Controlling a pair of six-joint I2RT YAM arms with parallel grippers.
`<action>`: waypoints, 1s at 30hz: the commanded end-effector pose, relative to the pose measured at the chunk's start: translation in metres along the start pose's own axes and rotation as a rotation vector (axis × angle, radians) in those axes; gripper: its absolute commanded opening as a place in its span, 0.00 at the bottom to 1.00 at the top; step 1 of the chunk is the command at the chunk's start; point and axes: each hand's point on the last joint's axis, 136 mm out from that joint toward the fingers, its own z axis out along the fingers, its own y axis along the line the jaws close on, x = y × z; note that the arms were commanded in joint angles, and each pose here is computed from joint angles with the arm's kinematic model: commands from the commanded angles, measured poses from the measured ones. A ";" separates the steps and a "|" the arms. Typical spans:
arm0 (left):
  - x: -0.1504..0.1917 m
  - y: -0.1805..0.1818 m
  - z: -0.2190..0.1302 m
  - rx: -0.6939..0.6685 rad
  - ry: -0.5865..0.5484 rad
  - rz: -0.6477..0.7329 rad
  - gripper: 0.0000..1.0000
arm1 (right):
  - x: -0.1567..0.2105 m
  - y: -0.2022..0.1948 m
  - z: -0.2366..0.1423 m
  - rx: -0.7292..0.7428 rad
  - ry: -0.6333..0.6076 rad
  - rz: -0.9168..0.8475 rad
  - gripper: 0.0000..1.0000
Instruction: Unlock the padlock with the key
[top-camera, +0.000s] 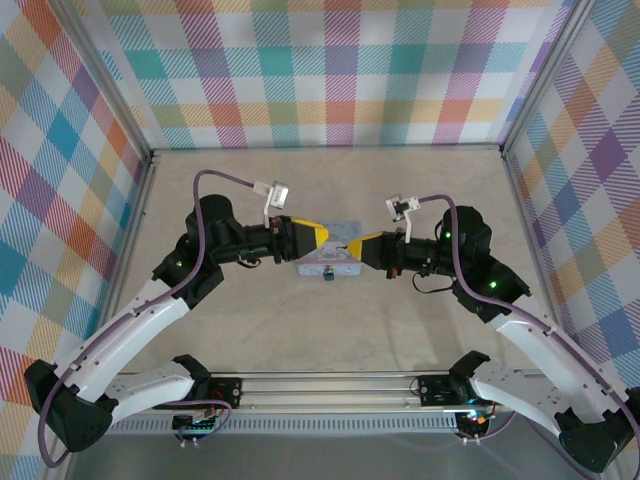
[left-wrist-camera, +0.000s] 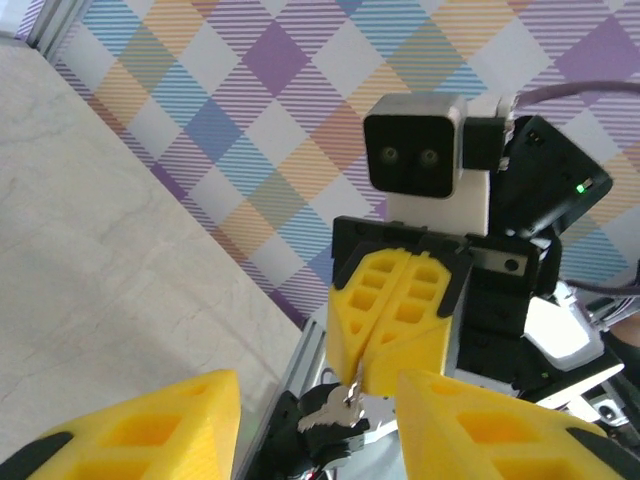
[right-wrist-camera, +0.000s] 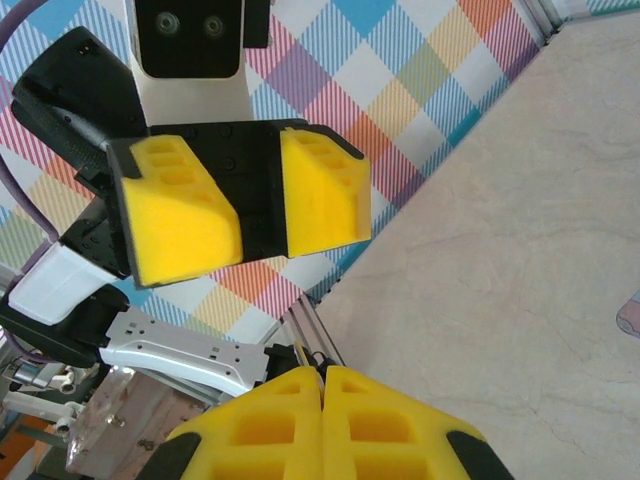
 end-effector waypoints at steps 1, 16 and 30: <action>-0.004 0.002 0.005 0.022 -0.012 -0.040 0.52 | -0.008 0.001 -0.002 0.001 -0.044 -0.044 0.00; -0.005 0.082 0.023 -0.342 -0.011 -0.422 0.69 | -0.054 -0.090 -0.025 0.713 -0.245 -0.649 0.00; -0.035 0.088 0.030 -0.338 -0.087 -0.567 0.69 | -0.088 -0.051 -0.010 0.832 -0.374 -1.256 0.00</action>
